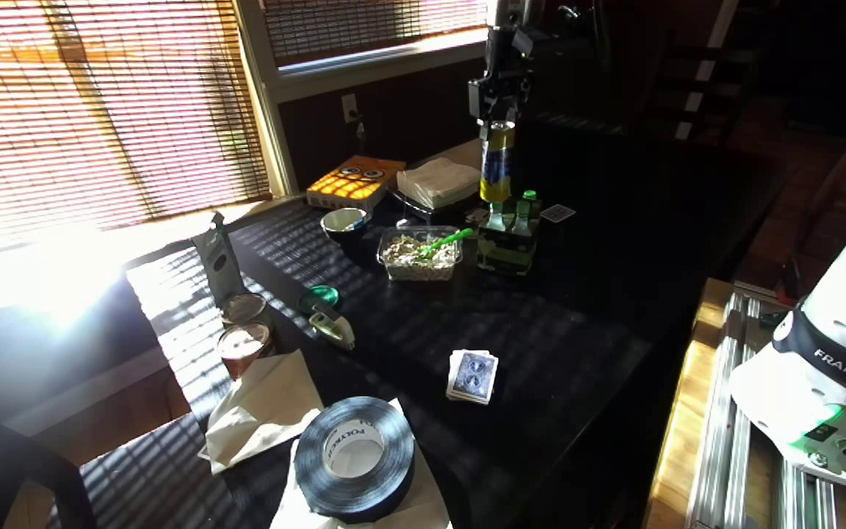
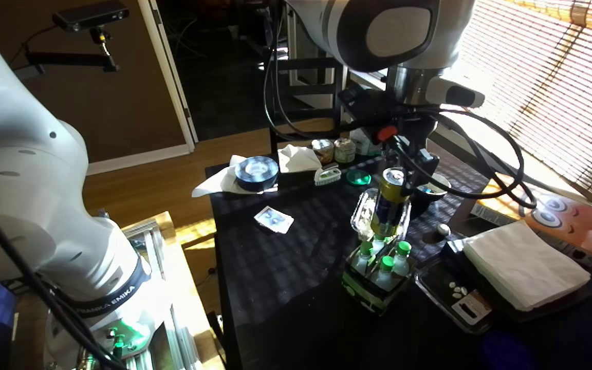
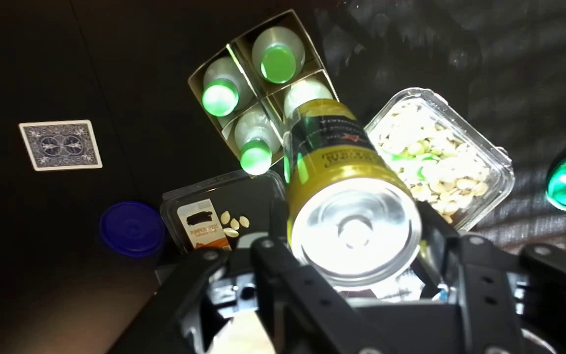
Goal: Put the can on one bottle
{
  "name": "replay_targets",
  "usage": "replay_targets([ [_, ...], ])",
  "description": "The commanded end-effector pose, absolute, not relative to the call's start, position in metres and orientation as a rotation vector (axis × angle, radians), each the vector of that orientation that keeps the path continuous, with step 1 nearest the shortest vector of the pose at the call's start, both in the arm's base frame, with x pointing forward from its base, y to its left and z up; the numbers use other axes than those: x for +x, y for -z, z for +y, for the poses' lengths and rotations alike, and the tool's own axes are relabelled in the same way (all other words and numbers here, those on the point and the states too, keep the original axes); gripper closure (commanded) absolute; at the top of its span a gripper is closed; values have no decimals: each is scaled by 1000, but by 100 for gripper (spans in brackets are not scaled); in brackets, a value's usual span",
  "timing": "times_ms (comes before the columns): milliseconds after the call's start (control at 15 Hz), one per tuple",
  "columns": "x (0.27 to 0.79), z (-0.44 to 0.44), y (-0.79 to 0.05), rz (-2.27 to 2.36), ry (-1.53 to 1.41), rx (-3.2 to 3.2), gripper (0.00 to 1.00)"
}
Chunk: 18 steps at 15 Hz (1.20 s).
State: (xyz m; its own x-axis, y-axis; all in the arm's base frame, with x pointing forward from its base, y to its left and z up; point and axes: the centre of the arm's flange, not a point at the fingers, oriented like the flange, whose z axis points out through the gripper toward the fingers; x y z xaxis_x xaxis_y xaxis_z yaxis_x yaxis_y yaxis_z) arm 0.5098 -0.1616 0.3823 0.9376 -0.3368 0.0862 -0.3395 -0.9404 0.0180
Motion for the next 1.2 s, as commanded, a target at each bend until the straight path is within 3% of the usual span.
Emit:
replay_targets([
  [0, 507, -162, -387, -557, -156, 3045, 62],
  [1133, 507, -163, -382, -590, -128, 3036, 62],
])
